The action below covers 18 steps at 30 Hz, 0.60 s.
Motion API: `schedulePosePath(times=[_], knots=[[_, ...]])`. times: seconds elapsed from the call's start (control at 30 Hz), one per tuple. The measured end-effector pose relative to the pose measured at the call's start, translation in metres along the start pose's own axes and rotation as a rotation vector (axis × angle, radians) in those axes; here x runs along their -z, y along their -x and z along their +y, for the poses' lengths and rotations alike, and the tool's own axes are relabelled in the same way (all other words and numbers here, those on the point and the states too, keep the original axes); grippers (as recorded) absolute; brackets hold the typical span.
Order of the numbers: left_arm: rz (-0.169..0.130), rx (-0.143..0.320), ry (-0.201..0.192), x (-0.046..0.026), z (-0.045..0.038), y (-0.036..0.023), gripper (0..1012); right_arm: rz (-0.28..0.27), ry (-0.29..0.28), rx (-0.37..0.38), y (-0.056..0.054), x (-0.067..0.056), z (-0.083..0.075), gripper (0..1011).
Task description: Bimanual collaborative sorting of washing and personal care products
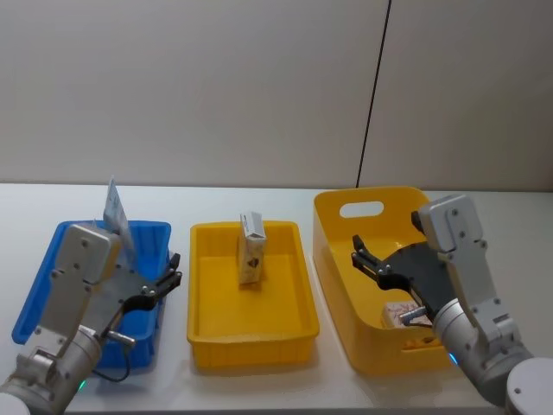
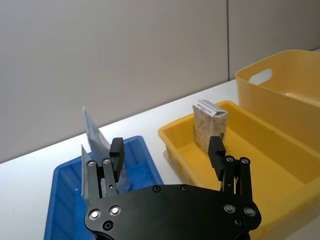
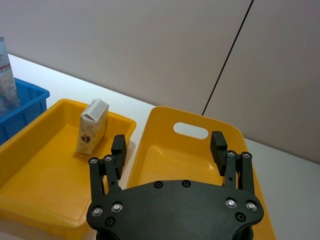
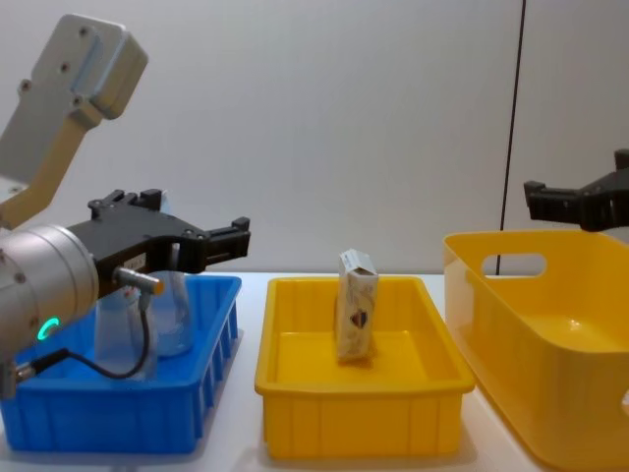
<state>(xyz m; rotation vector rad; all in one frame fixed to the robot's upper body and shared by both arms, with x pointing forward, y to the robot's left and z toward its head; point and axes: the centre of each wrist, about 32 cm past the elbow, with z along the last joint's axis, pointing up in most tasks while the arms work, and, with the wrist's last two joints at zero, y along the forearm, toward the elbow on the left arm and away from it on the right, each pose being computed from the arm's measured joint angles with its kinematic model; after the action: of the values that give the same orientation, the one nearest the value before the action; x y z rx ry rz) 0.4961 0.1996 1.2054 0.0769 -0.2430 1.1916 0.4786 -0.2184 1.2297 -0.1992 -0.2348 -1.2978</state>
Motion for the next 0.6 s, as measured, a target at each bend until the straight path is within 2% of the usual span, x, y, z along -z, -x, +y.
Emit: schedulePosePath(times=[0.2, 0.47, 0.6], knots=[[0.005, -0.043, -0.024, 0.0007, -0.0033, -0.0026, 1001, -0.006, -0.006, -0.008, 0.001, 0.003, -0.002, 1004], [0.021, -0.127, -0.061, 0.0039, -0.0081, -0.0092, 1001, -0.01, -0.009, -0.013, 0.001, 0.005, -0.003, 1004], [0.029, -0.152, -0.075, 0.0058, -0.0096, -0.0117, 1001, -0.012, -0.011, -0.014, 0.002, 0.005, -0.004, 1004]])
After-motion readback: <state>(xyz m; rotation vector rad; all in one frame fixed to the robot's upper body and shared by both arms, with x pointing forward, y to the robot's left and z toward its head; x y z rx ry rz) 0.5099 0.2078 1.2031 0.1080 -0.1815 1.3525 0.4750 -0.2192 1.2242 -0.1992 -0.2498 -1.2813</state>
